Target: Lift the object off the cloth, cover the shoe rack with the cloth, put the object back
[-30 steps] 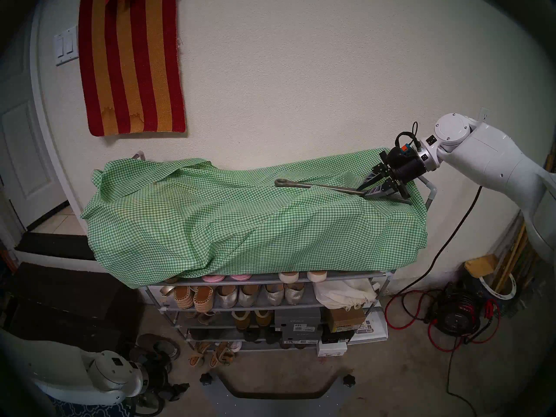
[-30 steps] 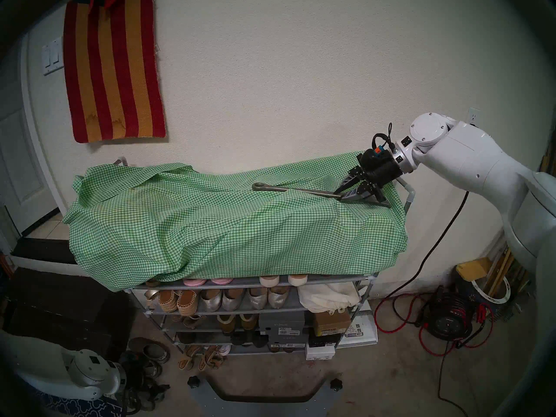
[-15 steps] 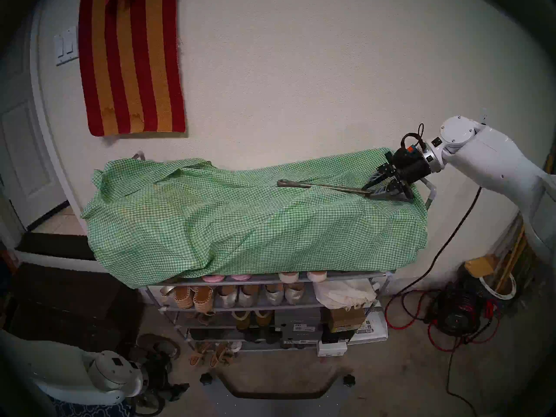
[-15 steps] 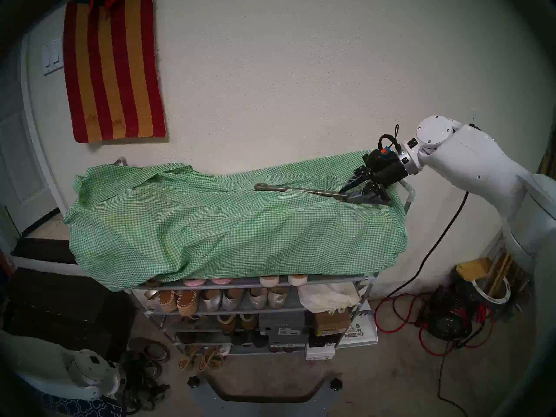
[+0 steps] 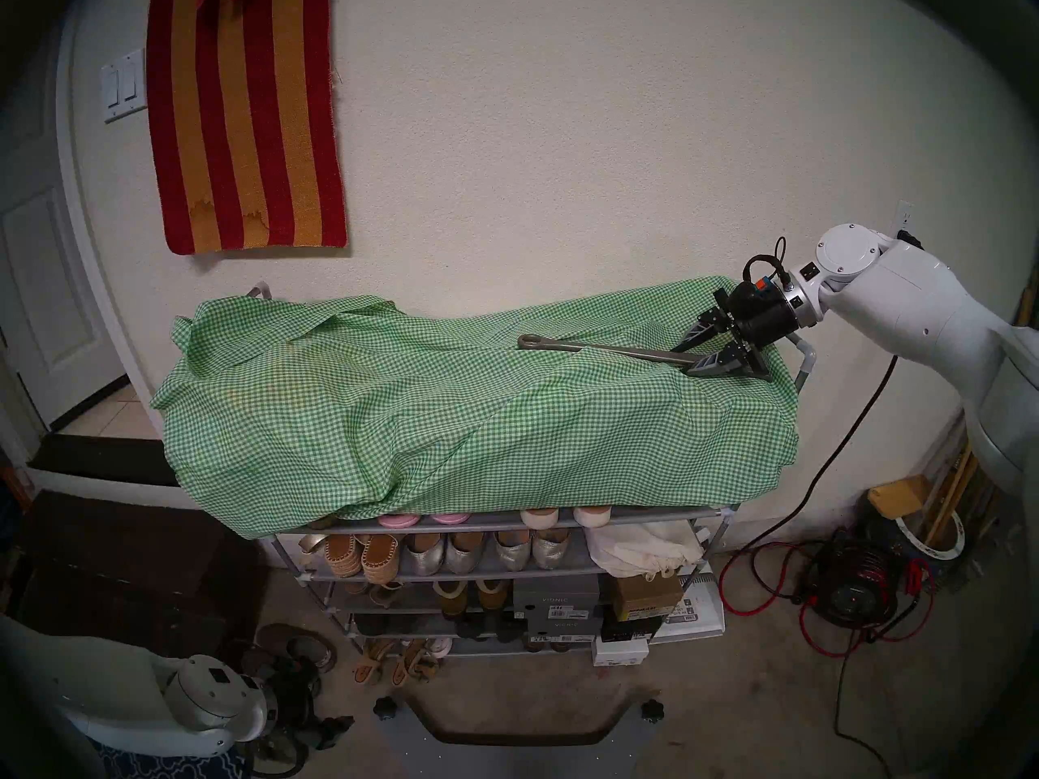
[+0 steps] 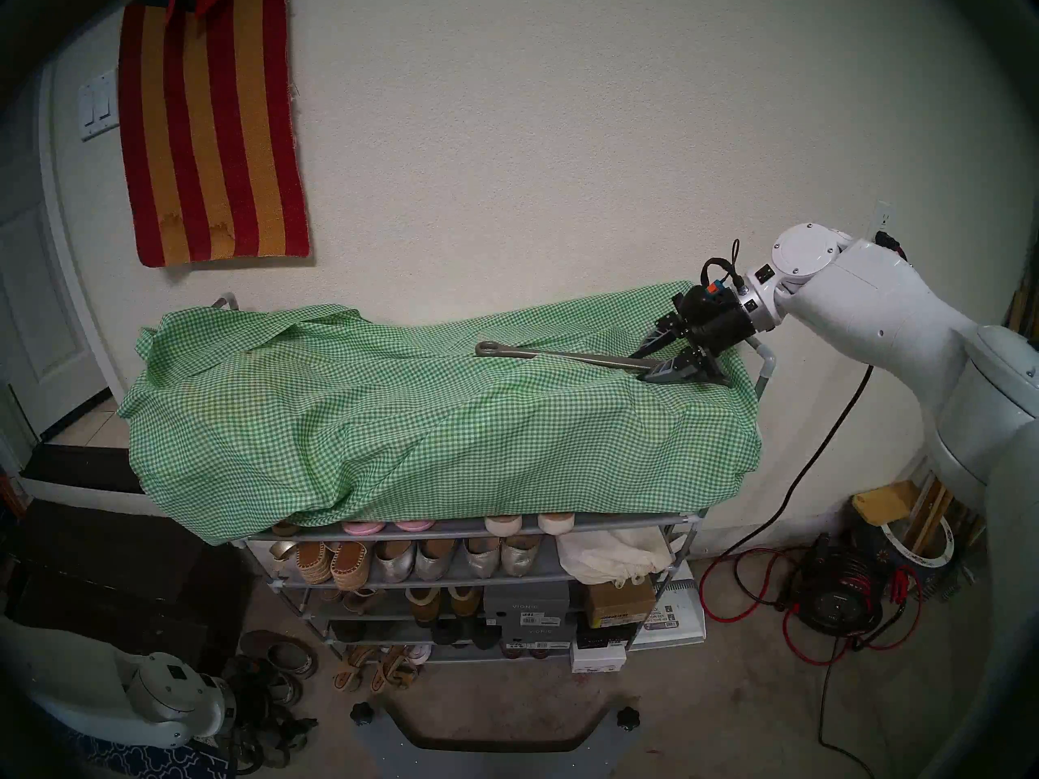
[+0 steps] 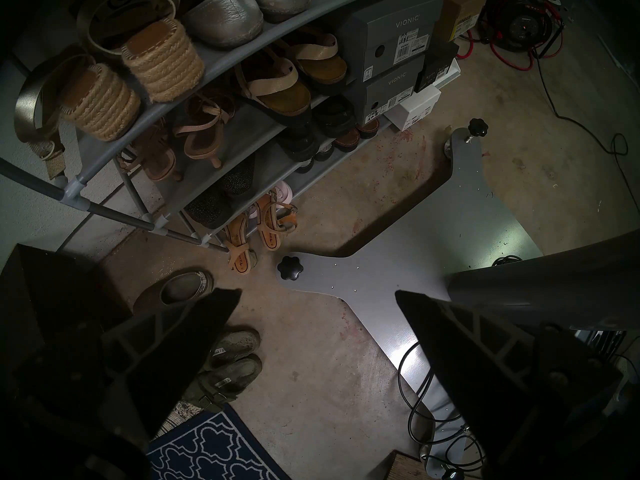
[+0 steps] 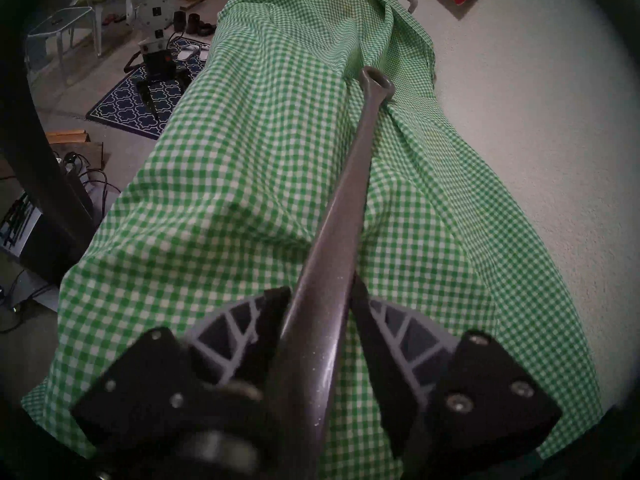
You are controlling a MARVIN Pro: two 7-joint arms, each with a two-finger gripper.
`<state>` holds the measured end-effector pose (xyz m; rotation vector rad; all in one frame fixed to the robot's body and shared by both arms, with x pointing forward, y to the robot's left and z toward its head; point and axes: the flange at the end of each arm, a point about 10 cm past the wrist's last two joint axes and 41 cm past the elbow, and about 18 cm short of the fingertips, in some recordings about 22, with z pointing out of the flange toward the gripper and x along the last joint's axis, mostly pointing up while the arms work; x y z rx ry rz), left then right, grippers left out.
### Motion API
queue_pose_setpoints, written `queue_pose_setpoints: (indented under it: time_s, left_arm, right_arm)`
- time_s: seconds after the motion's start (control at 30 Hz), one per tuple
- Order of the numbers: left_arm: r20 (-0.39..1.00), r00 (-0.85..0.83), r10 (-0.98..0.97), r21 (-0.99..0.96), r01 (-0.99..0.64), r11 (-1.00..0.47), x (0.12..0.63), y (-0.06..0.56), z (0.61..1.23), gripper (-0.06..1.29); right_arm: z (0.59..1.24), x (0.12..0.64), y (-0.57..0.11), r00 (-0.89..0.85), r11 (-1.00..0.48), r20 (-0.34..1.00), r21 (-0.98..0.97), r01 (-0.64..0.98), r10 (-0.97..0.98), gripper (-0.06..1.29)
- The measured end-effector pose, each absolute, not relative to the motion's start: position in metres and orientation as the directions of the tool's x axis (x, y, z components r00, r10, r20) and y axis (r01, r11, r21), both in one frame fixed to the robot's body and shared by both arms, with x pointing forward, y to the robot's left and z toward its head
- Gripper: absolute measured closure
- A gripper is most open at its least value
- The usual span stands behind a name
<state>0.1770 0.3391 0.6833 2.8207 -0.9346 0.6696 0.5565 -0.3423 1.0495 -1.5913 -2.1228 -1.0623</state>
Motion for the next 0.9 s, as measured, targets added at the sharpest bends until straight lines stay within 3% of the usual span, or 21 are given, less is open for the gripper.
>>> queue_pose_setpoints:
  time_s: [0.03, 0.07, 0.1, 0.23, 0.33, 0.37, 0.43, 0.9]
  left_arm:
    - [0.435, 0.716, -0.546, -0.046, -0.588, -0.808, 0.177, 0.339, 0.683, -0.04]
    - [0.435, 0.716, -0.546, -0.046, -0.588, -0.808, 0.177, 0.339, 0.683, -0.04]
    - [0.435, 0.716, -0.546, -0.046, -0.588, -0.808, 0.177, 0.339, 0.683, -0.04]
    - [0.435, 0.716, -0.546, -0.046, -0.588, -0.808, 0.177, 0.339, 0.683, -0.04]
    - [0.435, 0.716, -0.546, -0.046, -0.588, -0.808, 0.177, 0.339, 0.683, -0.04]
    - [0.435, 0.716, -0.546, -0.046, -0.588, -0.808, 0.177, 0.339, 0.683, -0.04]
    - [0.435, 0.716, -0.546, -0.046, -0.588, -0.808, 0.177, 0.339, 0.683, -0.04]
    - [0.435, 0.716, -0.546, -0.046, -0.588, -0.807, 0.177, 0.339, 0.683, -0.04]
  right_arm:
    - [1.049, 0.557, -0.342, -0.351, 0.121, 0.614, 0.384, 0.915, 0.707, 0.19]
    - [1.049, 0.557, -0.343, -0.349, 0.120, 0.614, 0.382, 0.916, 0.708, 0.52]
    - [1.049, 0.557, -0.343, -0.348, 0.119, 0.614, 0.382, 0.916, 0.708, 0.62]
    - [1.048, 0.559, -0.343, -0.354, 0.122, 0.608, 0.389, 0.913, 0.711, 0.70]
    - [1.047, 0.562, -0.343, -0.377, 0.120, 0.591, 0.427, 0.896, 0.713, 0.85]
    - [1.046, 0.563, -0.342, -0.389, 0.120, 0.585, 0.444, 0.888, 0.712, 1.01]
    - [1.045, 0.565, -0.341, -0.408, 0.119, 0.578, 0.472, 0.874, 0.707, 1.10]
    - [1.023, 0.577, -0.337, -0.546, 0.046, 0.545, 0.680, 0.732, 0.636, 1.16]
